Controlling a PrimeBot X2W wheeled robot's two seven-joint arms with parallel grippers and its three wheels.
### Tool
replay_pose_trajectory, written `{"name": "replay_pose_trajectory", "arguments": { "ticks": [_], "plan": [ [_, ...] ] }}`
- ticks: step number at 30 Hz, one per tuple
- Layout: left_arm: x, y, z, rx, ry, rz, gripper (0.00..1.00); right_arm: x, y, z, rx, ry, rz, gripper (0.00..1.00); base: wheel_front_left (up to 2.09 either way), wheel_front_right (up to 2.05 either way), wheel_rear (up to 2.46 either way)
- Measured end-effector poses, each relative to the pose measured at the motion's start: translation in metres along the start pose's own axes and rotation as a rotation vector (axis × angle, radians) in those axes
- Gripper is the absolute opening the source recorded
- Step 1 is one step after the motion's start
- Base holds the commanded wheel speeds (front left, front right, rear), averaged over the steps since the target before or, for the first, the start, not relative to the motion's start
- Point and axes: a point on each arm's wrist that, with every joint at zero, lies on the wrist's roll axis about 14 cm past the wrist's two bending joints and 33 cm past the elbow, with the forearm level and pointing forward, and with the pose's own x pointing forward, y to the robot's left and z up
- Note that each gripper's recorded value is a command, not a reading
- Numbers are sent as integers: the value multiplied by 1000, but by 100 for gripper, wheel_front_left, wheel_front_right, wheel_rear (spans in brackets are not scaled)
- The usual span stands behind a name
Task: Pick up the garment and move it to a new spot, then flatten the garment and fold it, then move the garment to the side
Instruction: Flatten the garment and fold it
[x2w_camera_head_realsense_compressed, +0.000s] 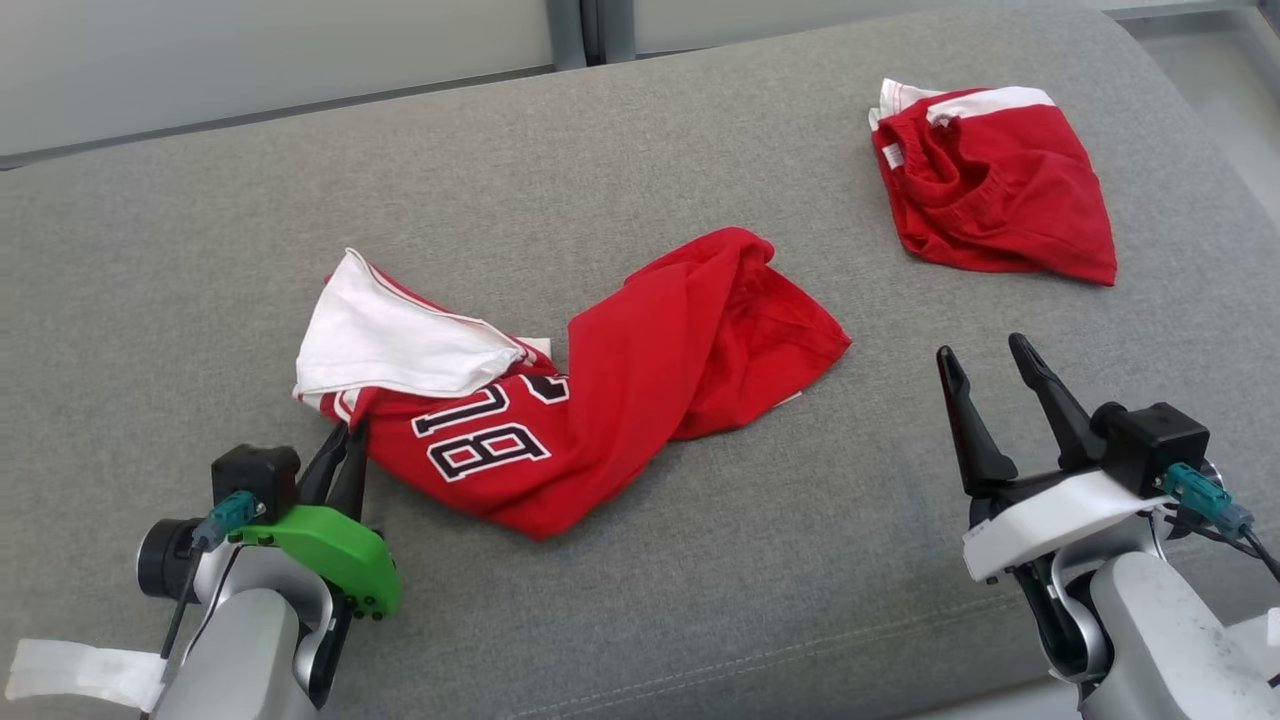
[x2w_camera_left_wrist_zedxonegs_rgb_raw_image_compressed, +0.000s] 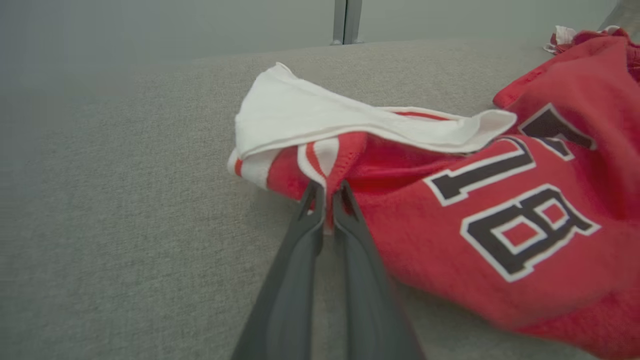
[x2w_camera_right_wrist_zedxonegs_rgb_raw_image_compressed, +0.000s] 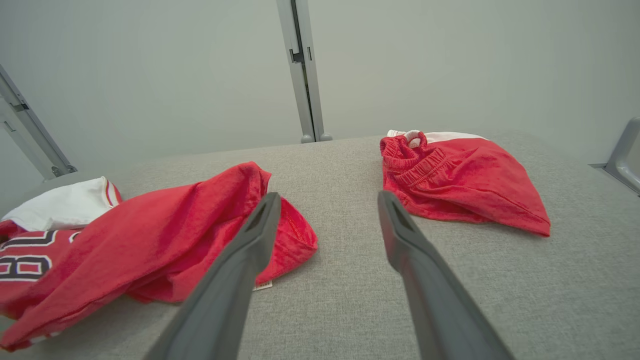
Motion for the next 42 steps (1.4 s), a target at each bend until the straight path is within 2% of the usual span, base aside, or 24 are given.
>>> {"name": "replay_pose_trajectory", "arguments": {
  "ticks": [14,21,26,34,41,42],
  "plan": [
    [-61,12,54,127,-228,82,0,0,33,3,42,-16,76,100,0,0,0],
    [-93,8,62,162,-241,109,0,-2,48,8,52,-31,110,100,0,0,0],
    [-110,-5,51,131,-199,97,0,-4,50,8,59,-34,115,100,0,0,0],
    [-109,-5,60,149,-203,73,0,-4,48,6,63,-28,108,100,0,0,0],
    [-88,-7,107,262,-260,-7,0,-2,45,7,64,-30,100,100,0,0,0],
    [-80,-6,116,306,-259,-33,0,-1,43,8,64,-32,95,100,0,0,0]
  ]
}}
